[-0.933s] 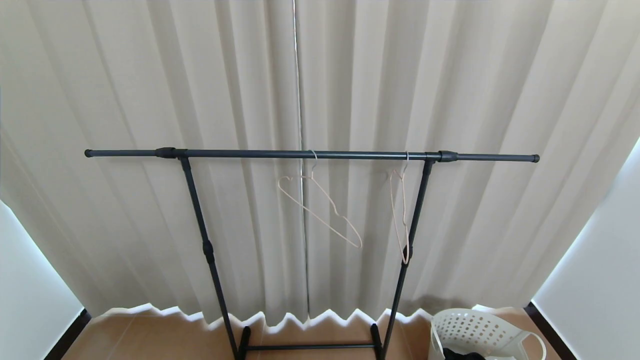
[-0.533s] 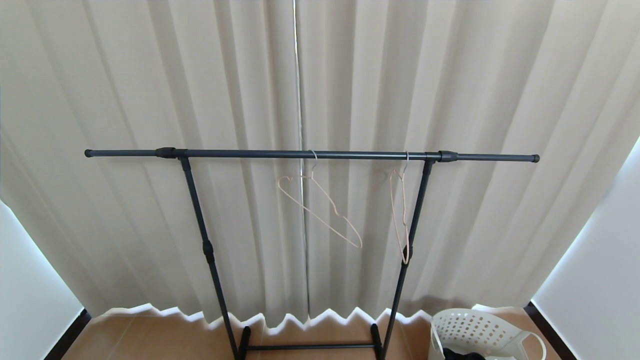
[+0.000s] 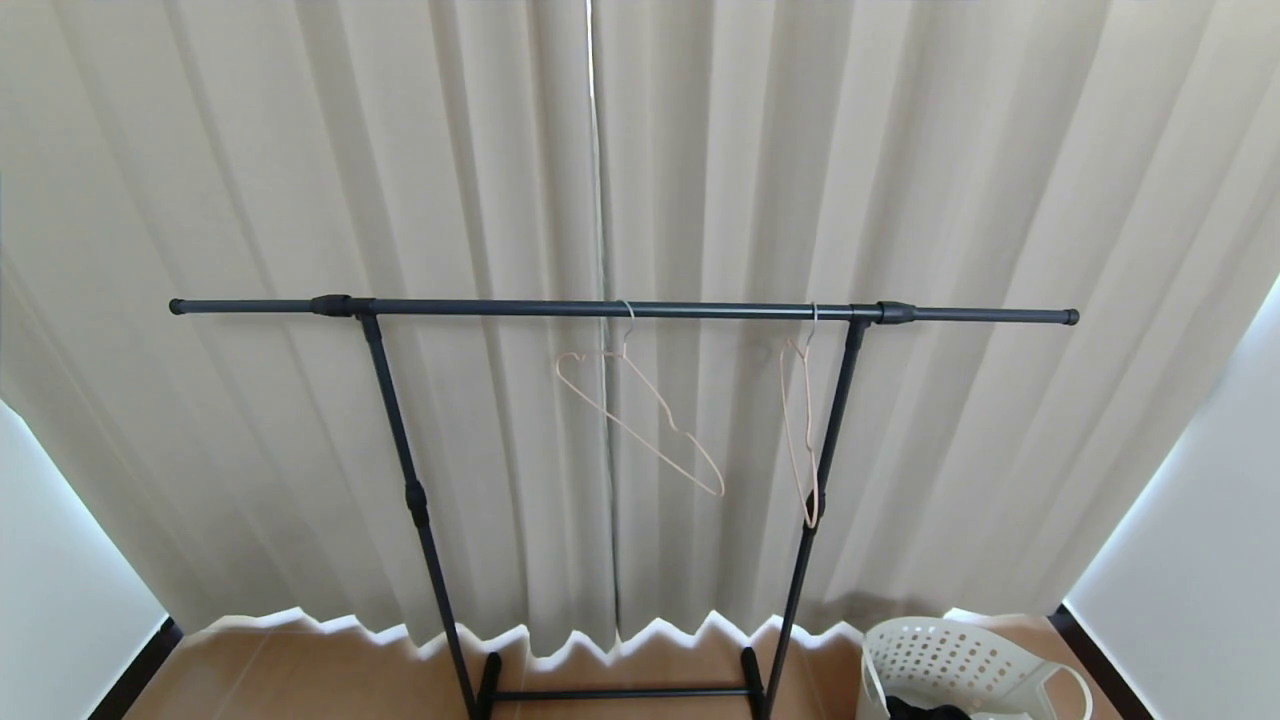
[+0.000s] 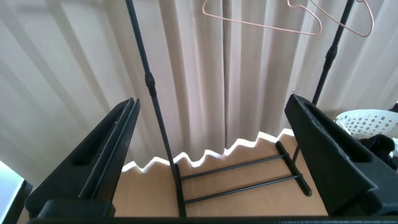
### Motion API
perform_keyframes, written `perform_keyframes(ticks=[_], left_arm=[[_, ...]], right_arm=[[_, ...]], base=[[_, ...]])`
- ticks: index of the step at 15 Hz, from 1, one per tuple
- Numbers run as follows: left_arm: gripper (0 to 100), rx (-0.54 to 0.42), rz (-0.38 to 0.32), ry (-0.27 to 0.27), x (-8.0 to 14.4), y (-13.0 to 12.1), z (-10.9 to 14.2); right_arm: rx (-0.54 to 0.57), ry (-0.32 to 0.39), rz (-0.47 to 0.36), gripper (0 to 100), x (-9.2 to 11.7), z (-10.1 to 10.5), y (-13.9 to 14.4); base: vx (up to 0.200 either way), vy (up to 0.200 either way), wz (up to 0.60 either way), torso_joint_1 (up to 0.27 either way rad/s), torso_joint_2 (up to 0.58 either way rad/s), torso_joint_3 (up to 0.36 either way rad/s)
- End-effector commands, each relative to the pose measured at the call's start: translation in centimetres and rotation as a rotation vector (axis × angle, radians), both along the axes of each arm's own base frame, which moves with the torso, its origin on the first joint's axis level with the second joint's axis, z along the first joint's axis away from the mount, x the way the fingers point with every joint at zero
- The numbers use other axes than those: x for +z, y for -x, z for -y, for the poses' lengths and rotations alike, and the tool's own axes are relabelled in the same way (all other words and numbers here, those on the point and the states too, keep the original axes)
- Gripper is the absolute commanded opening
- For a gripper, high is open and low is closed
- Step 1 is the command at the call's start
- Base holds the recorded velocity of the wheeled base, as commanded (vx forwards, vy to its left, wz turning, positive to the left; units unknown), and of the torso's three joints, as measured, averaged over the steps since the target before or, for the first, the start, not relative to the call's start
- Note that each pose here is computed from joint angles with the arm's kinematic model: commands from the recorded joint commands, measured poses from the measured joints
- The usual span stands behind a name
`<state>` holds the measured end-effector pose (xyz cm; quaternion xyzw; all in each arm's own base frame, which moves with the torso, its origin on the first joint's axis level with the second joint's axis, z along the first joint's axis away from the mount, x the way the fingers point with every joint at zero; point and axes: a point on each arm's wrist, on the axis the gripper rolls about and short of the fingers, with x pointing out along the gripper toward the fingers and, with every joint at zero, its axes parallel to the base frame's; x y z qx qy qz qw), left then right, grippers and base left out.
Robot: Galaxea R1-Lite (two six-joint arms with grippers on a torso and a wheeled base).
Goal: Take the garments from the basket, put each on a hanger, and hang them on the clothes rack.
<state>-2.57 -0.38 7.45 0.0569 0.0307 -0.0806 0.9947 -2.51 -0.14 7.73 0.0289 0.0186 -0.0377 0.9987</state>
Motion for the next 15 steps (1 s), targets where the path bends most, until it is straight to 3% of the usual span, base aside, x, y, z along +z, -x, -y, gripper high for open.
perform_keyframes(ticks=[1,6,15], left_arm=[[100,-0.001,0.001,-0.001,0.00,0.01,0.01],[100,-0.002,0.001,-0.001,0.00,0.01,0.01],[100,0.000,0.000,0.005,0.00,0.01,0.01]], right_arm=[[0.001,0.001,0.001,100,0.02,0.00,0.01],[0.001,-0.001,0.001,100,0.02,0.00,0.01],[0.002,-0.004,0.001,100,0.02,0.00,0.01]], base=[[0.000,0.000,0.00,0.000,0.00,0.000],[0.000,0.000,0.00,-0.035,0.08,0.042],[0.000,0.000,0.00,-0.129,0.30,0.168]])
